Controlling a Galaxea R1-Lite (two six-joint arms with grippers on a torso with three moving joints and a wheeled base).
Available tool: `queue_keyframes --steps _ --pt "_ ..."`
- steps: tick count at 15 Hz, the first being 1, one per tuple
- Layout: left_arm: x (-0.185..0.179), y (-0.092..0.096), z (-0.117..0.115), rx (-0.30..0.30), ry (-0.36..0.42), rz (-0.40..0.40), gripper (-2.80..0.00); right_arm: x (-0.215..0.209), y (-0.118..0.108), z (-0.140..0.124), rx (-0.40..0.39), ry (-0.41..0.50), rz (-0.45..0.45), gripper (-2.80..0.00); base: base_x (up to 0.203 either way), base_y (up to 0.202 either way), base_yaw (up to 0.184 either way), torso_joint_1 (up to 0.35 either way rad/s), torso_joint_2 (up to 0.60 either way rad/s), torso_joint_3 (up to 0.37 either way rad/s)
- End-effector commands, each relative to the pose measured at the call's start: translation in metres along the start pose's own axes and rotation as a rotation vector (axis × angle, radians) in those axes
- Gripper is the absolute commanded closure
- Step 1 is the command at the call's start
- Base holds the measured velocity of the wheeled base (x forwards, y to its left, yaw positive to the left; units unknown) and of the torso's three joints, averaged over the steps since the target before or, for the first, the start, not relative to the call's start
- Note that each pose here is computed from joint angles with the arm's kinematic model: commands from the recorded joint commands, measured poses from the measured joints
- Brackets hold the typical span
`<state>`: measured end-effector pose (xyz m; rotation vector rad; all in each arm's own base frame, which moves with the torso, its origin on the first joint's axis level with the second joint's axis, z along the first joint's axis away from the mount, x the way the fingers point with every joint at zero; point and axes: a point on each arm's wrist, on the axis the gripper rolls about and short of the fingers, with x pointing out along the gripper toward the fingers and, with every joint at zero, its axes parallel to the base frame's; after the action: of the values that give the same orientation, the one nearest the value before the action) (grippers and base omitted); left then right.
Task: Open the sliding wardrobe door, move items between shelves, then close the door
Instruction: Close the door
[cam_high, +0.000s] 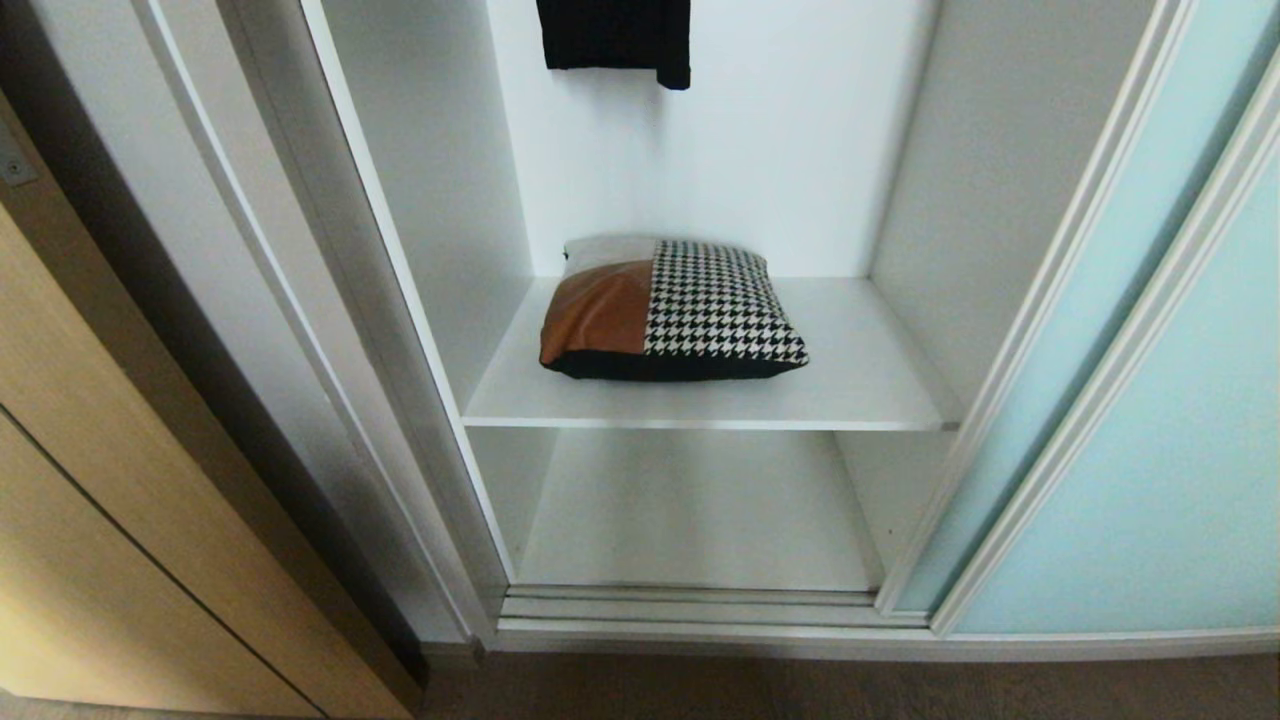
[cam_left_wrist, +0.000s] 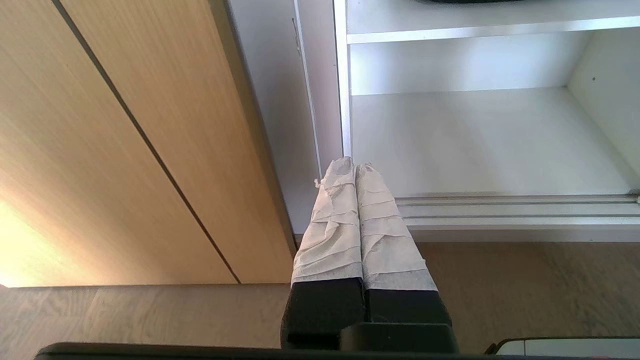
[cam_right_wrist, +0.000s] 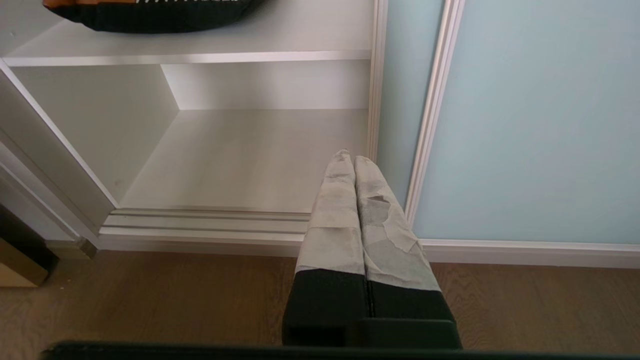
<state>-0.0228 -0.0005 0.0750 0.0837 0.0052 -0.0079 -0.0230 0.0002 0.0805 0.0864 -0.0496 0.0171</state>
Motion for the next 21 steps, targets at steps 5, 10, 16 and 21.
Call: queue_keyframes --steps 5,10,16,21 --pt "0.000 0.000 0.000 0.001 -0.001 0.000 0.00 -0.014 0.003 0.049 -0.040 -0.091 -0.038 0.00 0.000 0.000 0.000 0.000 0.00 0.000" --pt "0.000 0.000 0.000 0.001 -0.001 0.000 0.00 -0.027 0.011 0.152 -0.044 -0.099 -0.129 0.00 0.000 0.000 0.000 0.000 0.00 0.000" --pt "0.000 0.000 0.000 0.001 -0.001 0.000 0.00 0.013 0.012 0.244 -0.026 -0.113 -0.357 0.00 0.000 0.000 0.000 0.000 0.00 0.000" --pt "0.000 0.000 0.000 0.001 -0.001 0.000 0.00 0.088 0.009 0.281 -0.059 0.033 -0.403 0.00 0.000 0.000 0.000 0.000 0.00 0.000"
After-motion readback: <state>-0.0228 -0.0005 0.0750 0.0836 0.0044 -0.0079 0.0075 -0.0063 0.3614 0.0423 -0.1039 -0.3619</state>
